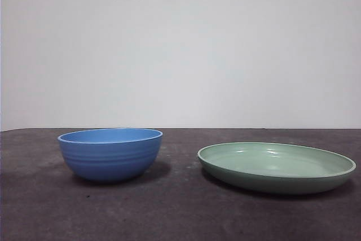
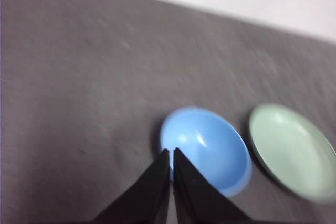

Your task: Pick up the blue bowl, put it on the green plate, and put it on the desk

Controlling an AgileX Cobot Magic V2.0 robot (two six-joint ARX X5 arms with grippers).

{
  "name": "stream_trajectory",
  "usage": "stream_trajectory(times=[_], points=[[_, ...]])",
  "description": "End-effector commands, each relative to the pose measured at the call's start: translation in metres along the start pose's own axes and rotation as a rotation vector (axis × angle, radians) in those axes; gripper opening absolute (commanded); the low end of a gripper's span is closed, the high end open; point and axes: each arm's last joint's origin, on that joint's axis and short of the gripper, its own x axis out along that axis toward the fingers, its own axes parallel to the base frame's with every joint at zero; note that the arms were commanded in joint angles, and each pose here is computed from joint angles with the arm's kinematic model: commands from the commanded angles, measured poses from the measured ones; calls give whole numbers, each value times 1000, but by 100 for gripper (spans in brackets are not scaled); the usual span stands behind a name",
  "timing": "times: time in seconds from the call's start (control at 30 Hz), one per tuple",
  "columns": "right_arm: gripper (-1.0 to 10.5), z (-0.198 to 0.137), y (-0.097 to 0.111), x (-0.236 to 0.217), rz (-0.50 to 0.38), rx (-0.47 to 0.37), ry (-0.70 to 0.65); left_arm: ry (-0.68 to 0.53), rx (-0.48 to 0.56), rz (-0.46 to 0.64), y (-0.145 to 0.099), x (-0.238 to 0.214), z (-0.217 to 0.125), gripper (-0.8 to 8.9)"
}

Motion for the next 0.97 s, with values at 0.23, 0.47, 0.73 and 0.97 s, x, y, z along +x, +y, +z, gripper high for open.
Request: stream_trajectory(times=[0.23, 0.47, 0.73, 0.97], points=[[9, 23, 5, 15, 161, -69, 263, 256, 121, -161, -7, 21, 27, 10], [9, 16, 8, 25, 251, -69, 454, 336, 132, -261, -14, 30, 28, 10], [10, 13, 11, 27, 270, -73, 496, 343, 132, -266, -14, 30, 27, 36], [411, 13, 11, 27, 265, -57, 498, 344, 121, -264, -14, 30, 27, 361]])
